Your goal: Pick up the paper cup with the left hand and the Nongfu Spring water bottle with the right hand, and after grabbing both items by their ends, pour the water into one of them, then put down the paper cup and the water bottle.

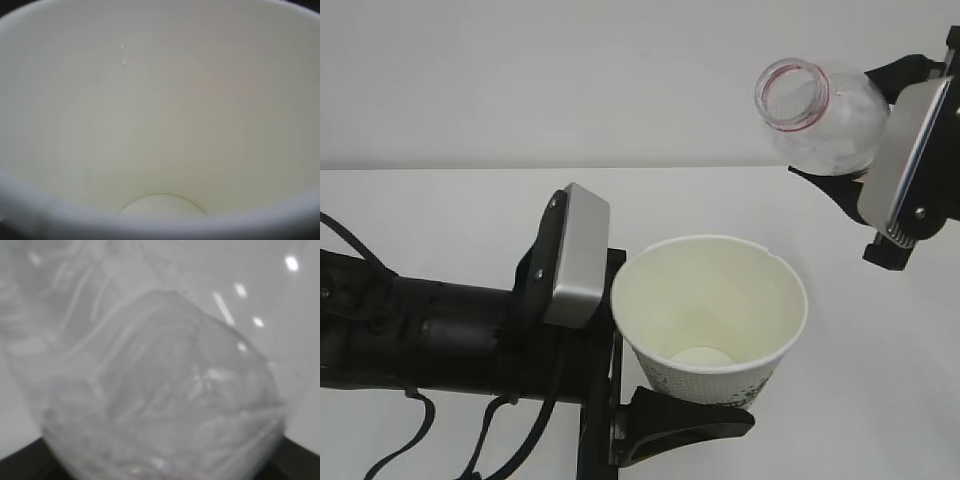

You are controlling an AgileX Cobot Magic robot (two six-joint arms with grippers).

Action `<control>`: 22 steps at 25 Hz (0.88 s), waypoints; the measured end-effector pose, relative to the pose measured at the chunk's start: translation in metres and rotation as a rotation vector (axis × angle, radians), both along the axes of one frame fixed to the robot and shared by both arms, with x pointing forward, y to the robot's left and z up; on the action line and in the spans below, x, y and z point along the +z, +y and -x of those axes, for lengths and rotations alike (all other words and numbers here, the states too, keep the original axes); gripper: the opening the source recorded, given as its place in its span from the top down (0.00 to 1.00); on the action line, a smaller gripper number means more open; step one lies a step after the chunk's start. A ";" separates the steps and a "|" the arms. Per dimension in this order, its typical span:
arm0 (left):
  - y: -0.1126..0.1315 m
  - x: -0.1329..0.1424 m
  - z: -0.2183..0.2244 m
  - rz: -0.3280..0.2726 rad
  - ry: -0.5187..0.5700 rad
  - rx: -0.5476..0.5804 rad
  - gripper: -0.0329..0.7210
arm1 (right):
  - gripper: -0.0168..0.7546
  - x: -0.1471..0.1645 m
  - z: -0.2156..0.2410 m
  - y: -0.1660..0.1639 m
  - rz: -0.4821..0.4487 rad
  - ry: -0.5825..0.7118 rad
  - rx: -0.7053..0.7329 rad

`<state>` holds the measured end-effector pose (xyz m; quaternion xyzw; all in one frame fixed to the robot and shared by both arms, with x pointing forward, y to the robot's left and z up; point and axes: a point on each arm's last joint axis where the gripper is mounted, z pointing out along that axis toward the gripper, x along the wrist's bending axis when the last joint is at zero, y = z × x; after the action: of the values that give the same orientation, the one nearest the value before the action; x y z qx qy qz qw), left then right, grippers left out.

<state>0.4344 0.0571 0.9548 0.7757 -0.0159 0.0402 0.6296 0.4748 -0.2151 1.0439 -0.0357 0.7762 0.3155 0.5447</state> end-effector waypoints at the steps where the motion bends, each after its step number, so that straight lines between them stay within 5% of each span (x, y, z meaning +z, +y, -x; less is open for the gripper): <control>1: 0.000 0.001 0.001 0.013 0.000 -0.009 0.23 | 0.32 0.000 0.000 0.000 0.009 -0.006 0.002; 22: 0.000 0.001 -0.006 0.019 0.026 0.071 0.23 | 0.32 0.001 0.000 0.000 0.107 -0.086 0.023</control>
<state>0.4402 0.0573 0.9563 0.7703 0.0200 0.0524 0.6353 0.4753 -0.2154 1.0453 -0.0870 0.7673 0.2779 0.5713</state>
